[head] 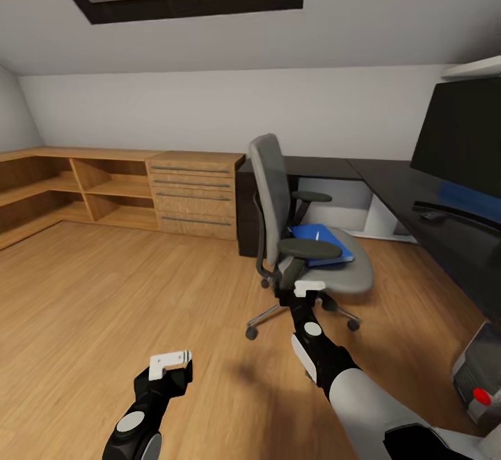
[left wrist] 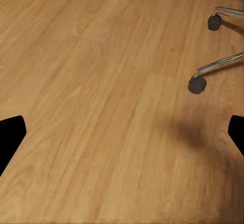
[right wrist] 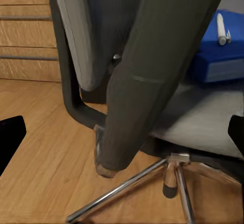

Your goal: In the bedroom, organize the workspace by keeping the computer under the desk, ensuring the monitor is on the desk, placing the keyboard on the desk next to the monitor, placing the mouse on the desk next to the keyboard, moving the folder from the swivel chair onto the desk next to the mouse, stacking the notebook on top of the folder with the pen on top of the notebook, and positioning the swivel chair next to the desk.

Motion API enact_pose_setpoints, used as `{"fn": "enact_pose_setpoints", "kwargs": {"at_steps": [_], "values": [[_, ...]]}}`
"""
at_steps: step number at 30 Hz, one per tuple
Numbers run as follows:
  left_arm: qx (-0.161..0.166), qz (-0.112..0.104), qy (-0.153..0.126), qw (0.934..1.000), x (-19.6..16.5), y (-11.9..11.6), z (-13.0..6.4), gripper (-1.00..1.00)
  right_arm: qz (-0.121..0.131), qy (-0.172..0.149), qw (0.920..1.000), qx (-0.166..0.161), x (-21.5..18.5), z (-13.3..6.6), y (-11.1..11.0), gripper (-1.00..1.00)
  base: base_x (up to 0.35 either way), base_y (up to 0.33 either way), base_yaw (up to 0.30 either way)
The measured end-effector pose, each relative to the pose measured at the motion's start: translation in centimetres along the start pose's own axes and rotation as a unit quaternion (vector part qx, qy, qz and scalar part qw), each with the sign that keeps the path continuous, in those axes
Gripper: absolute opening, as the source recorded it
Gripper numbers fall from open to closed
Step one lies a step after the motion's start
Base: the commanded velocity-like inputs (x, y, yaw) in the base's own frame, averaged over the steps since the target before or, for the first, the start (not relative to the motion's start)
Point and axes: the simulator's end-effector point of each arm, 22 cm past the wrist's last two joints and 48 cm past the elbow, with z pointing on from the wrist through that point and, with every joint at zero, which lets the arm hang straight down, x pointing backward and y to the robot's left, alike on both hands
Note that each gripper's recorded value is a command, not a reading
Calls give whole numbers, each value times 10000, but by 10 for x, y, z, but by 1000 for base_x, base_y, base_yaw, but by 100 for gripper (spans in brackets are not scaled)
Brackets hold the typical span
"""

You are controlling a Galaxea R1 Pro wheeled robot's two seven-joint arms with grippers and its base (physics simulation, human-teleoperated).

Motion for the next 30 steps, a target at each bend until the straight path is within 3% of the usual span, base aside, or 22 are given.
{"fn": "enact_pose_setpoints", "kwargs": {"at_steps": [17, 26, 30], "values": [[-1, 0, -2, 10000, 0, 0, 0, 100, 5, 0, 10000, -5, 0, 0, 0, 100, -124, 72, -88], [2, 1, -4, 10000, 0, 0, 0, 100, 38, -9, 10000, 10, -1, 0, -1, 100, -26, 15, -230], [1, 1, -4, 10000, 0, 0, 0, 100, 167, 20, 9998, 54, 0, 0, -4, 100, -2, 1, -265]]}}
